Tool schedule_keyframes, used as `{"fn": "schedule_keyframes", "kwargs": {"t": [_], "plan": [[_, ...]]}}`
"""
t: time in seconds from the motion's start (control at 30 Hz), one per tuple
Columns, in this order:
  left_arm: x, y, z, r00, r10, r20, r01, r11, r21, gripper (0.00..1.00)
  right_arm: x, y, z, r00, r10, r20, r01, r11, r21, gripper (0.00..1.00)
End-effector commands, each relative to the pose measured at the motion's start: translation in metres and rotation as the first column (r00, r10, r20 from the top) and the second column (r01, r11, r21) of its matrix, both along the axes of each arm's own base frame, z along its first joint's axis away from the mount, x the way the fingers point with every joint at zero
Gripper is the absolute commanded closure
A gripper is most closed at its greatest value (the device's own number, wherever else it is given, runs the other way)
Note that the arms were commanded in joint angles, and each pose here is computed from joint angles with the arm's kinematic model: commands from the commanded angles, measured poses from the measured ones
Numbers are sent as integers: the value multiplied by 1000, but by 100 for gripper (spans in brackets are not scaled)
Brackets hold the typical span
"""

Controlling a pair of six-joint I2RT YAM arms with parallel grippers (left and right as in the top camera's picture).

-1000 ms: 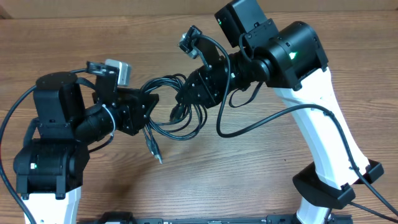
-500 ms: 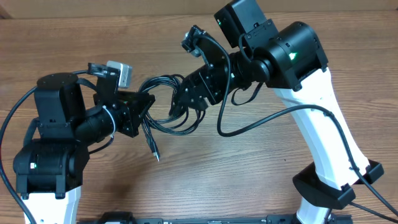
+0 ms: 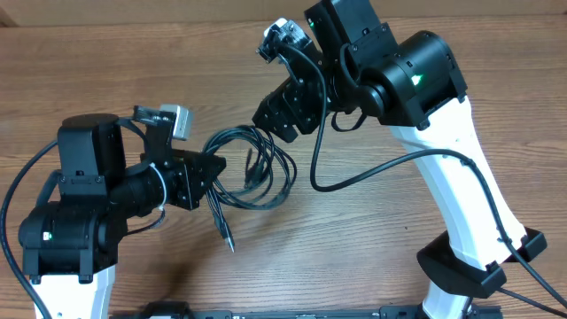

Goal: Untangle cables

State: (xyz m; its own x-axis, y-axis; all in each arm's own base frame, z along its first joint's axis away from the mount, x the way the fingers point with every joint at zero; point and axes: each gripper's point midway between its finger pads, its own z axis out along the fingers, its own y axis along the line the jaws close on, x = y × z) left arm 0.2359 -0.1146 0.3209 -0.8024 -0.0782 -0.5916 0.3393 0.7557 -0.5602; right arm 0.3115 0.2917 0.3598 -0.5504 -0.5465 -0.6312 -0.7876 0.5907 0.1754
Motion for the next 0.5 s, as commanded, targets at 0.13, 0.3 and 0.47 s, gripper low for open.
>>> {"fn": "schedule_keyframes", "kwargs": {"t": [0.13, 0.3, 0.47], "plan": [[-13, -12, 27, 999, -40, -2, 40, 994, -107, 96, -1, 0, 10, 988, 105, 109, -104, 994, -19, 16], [-13, -12, 28, 999, -31, -13, 29, 993, -115, 96, -15, 13, 17, 968, 223, 116, -229, 973, 38, 15], [-9, -6, 19, 999, 5, -43, -8, 997, -76, 96, -10, 19, 25, 958, 235, 164, -248, 967, 64, 16]]}}
